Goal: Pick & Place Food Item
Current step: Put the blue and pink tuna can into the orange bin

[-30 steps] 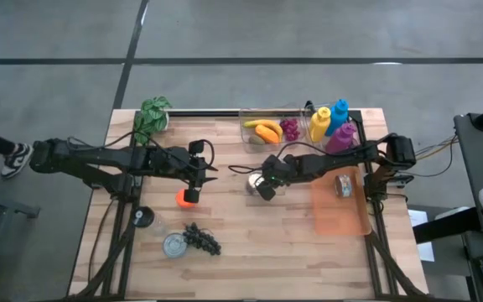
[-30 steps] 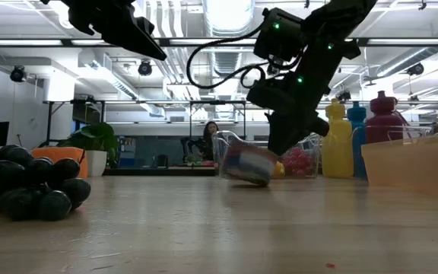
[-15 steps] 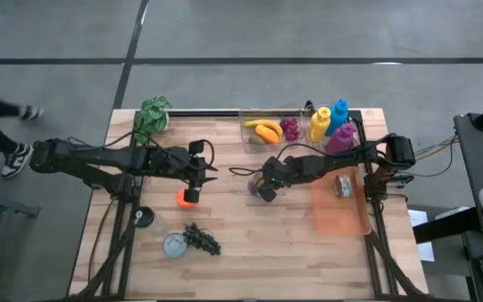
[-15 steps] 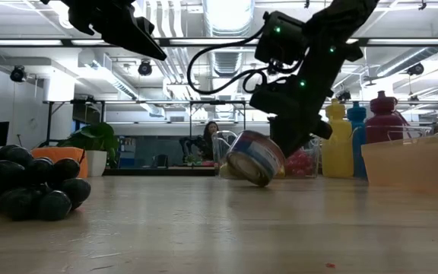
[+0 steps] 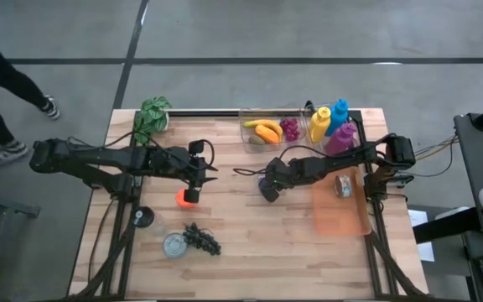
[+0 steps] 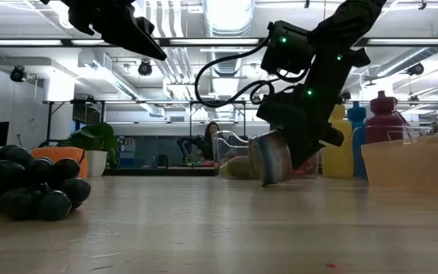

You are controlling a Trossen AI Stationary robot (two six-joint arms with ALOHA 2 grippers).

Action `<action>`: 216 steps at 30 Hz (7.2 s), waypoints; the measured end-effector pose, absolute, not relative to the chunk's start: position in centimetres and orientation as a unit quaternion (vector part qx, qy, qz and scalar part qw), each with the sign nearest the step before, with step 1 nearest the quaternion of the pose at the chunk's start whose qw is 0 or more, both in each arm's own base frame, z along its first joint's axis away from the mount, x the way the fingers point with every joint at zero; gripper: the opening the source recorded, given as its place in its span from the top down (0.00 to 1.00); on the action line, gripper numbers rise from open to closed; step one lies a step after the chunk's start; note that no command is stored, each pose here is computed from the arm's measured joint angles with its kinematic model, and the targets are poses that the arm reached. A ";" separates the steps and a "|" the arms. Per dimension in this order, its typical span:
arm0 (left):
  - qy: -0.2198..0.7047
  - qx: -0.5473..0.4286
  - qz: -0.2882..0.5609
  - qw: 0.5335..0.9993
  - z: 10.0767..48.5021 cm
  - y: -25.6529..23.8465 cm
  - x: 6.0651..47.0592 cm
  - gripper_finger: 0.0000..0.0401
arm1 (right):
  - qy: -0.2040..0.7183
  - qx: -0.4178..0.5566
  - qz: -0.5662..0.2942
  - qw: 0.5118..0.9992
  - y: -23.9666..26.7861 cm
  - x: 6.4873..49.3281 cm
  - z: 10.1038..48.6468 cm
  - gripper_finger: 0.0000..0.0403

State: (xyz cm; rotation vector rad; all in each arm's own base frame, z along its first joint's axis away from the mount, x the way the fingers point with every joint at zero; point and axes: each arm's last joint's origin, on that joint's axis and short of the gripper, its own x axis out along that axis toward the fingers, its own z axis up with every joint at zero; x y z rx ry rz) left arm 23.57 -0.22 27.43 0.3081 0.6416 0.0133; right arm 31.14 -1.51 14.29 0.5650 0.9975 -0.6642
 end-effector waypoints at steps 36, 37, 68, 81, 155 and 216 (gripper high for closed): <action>0.317 0.151 0.006 0.936 27.4 -0.2 23.5 0.71 | 0.429 0.242 -0.305 0.815 -1.1 29.7 18.2 0.98; 0.318 0.151 0.006 0.936 27.4 -0.2 23.5 0.71 | 0.429 0.238 -0.305 0.816 -0.9 29.6 18.4 0.98; 0.317 0.151 0.006 0.936 27.4 -0.2 23.5 0.71 | 0.332 0.035 -0.243 0.911 3.4 29.0 22.9 0.98; 0.316 0.151 0.006 0.937 27.4 -0.2 23.5 0.71 | 0.319 0.041 -0.240 0.916 3.5 29.2 23.1 0.98; 0.321 0.148 0.007 0.935 27.3 -0.2 23.5 0.71 | 0.400 0.207 -0.373 0.811 5.3 32.6 22.4 0.38; 0.322 0.148 0.007 0.935 27.3 -0.2 23.5 0.71 | 0.307 0.312 -0.470 0.766 5.3 34.9 21.5 0.35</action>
